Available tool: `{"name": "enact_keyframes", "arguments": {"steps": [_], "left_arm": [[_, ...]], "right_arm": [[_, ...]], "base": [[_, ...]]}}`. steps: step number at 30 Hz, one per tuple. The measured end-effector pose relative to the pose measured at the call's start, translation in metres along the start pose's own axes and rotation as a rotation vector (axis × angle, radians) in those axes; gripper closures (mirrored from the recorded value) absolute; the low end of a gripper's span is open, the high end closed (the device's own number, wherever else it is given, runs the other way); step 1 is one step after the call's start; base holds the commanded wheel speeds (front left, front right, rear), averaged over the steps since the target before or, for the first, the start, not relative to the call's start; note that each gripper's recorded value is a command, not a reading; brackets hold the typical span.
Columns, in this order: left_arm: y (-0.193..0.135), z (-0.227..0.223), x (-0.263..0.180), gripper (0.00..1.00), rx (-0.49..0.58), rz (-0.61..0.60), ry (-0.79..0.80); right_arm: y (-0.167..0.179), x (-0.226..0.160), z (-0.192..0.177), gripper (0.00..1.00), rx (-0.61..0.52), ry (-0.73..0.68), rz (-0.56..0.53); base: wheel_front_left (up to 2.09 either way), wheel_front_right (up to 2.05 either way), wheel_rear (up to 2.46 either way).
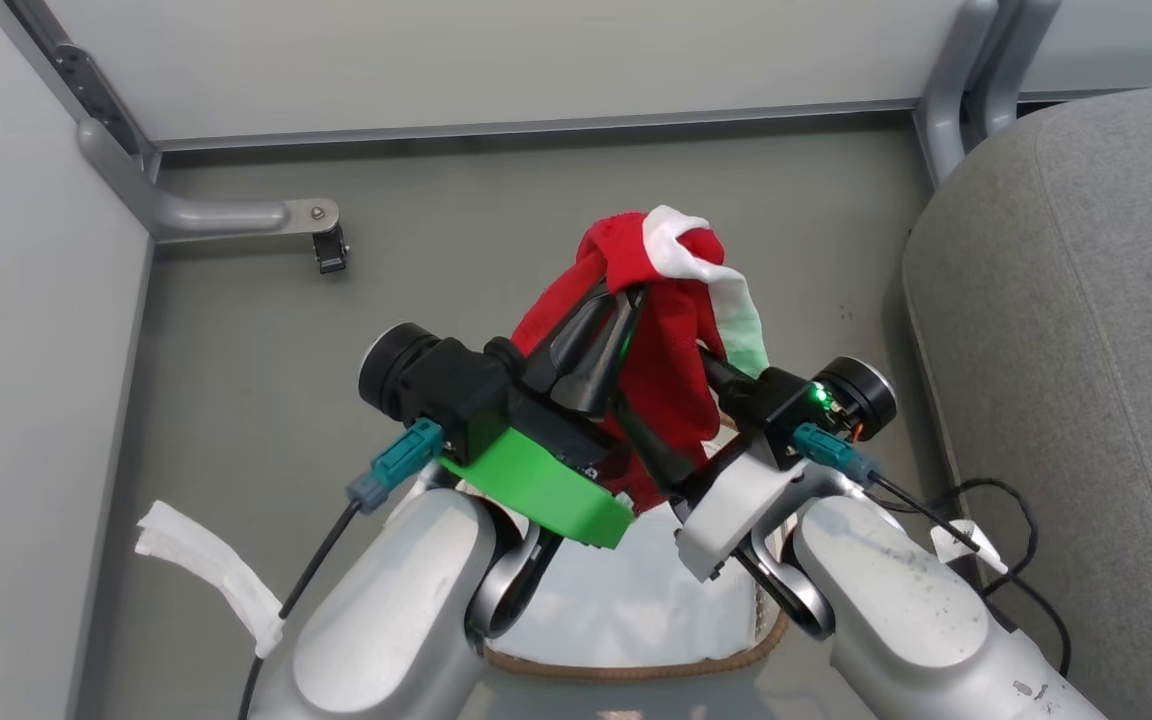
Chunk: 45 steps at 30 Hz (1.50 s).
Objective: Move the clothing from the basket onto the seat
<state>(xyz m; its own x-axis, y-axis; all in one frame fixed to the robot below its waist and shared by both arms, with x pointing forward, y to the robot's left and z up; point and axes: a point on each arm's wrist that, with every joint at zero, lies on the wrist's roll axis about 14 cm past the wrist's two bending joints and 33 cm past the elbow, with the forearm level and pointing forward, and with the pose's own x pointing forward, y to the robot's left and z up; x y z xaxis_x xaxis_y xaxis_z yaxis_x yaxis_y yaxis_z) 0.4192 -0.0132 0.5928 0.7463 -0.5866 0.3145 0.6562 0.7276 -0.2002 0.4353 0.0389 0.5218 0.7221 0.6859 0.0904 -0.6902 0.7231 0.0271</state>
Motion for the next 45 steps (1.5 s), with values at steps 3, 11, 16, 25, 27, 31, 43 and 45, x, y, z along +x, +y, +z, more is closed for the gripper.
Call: {"name": "enact_keyframes", "arguments": {"steps": [3, 11, 16, 25, 27, 31, 43, 45], "left_arm": [[0.001, -0.001, 0.0, 1.0, -0.003, 0.002, 0.003], [0.009, -0.002, 0.002, 0.0, -0.007, 0.023, -0.003], [0.008, -0.004, 0.004, 0.0, -0.005, 0.018, -0.001], [-0.001, -0.018, 0.013, 0.0, -0.005, -0.018, 0.026], [-0.004, -0.024, 0.015, 0.0, -0.009, -0.029, 0.039], [-0.014, -0.034, 0.024, 0.0, -0.02, -0.067, 0.054], [-0.074, -0.072, 0.054, 0.0, -0.074, -0.255, 0.115], [-0.083, -0.081, 0.056, 0.0, -0.076, -0.283, 0.132]], "right_arm": [[-0.001, 0.002, 0.0, 1.0, 0.019, -0.003, -0.006], [-0.006, 0.004, 0.003, 1.0, 0.032, -0.018, -0.021], [-0.011, 0.002, 0.007, 1.0, 0.033, -0.032, -0.038], [-0.031, -0.012, 0.009, 1.0, 0.031, -0.038, -0.107], [-0.037, -0.017, 0.011, 1.0, 0.028, -0.041, -0.128], [-0.052, -0.03, 0.014, 1.0, 0.023, -0.044, -0.183], [-0.109, -0.098, 0.029, 1.0, -0.007, -0.062, -0.429], [-0.118, -0.113, 0.029, 1.0, -0.01, -0.06, -0.477]], "base": [[0.0, 0.0, 0.0], [0.0, 0.0, 0.0], [0.0, 0.0, 0.0], [0.0, 0.0, 0.0], [0.0, 0.0, 0.0], [0.0, 0.0, 0.0], [0.0, 0.0, 0.0], [0.0, 0.0, 0.0]]}}
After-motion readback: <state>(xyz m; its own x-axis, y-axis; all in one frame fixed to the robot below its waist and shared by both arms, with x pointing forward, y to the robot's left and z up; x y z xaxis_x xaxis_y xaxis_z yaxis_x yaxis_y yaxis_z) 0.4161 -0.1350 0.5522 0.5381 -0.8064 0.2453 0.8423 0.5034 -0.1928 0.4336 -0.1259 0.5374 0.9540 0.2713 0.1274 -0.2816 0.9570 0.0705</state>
